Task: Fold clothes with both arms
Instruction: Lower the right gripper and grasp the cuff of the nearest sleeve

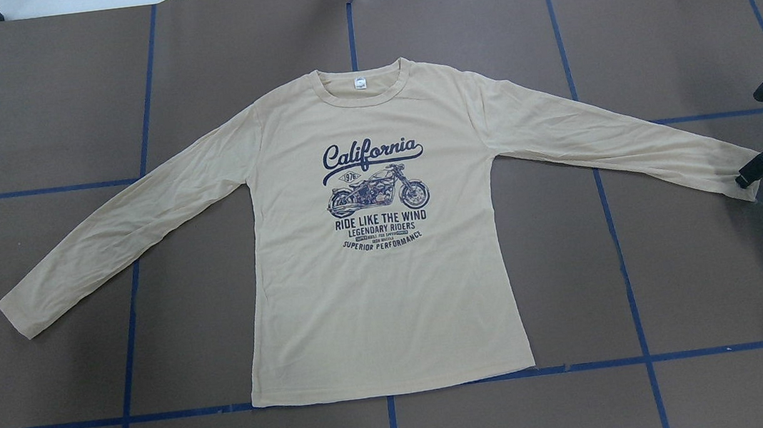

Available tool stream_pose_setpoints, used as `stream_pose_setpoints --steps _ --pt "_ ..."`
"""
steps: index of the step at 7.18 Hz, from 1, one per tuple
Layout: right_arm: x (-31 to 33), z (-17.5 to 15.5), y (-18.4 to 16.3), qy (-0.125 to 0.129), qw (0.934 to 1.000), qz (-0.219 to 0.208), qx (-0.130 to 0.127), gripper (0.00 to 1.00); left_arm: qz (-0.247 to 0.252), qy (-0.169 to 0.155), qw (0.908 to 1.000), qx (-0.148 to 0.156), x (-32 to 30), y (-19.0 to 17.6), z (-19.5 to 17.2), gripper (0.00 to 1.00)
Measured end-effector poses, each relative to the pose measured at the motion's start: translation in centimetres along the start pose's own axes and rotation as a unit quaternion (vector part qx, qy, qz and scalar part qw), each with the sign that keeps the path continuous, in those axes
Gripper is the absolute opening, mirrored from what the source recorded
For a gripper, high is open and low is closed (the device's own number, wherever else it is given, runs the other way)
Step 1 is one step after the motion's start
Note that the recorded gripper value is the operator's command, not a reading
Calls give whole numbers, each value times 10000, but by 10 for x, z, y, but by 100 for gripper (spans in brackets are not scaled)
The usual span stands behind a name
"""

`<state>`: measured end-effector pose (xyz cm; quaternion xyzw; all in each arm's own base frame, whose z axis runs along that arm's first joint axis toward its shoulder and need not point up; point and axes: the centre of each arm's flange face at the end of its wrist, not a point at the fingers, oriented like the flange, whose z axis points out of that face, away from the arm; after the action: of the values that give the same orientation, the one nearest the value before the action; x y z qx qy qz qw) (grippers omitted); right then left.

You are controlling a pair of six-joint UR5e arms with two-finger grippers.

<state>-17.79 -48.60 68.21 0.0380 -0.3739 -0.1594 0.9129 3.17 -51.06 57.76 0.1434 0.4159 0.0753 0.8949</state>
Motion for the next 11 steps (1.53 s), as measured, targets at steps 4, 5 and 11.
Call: stream_pose_setpoints --steps 4,5,11 --pt "-4 -10 -11 -44 9999 -18 112 43 -39 -10 10000 -29 -3 6 1 99" --pt "-3 -14 -12 -52 9999 1 154 36 -47 -12 10000 -36 -4 7 2 99" --pt "3 -31 -21 -109 9995 105 275 45 -56 -14 10000 -43 -5 8 2 99"
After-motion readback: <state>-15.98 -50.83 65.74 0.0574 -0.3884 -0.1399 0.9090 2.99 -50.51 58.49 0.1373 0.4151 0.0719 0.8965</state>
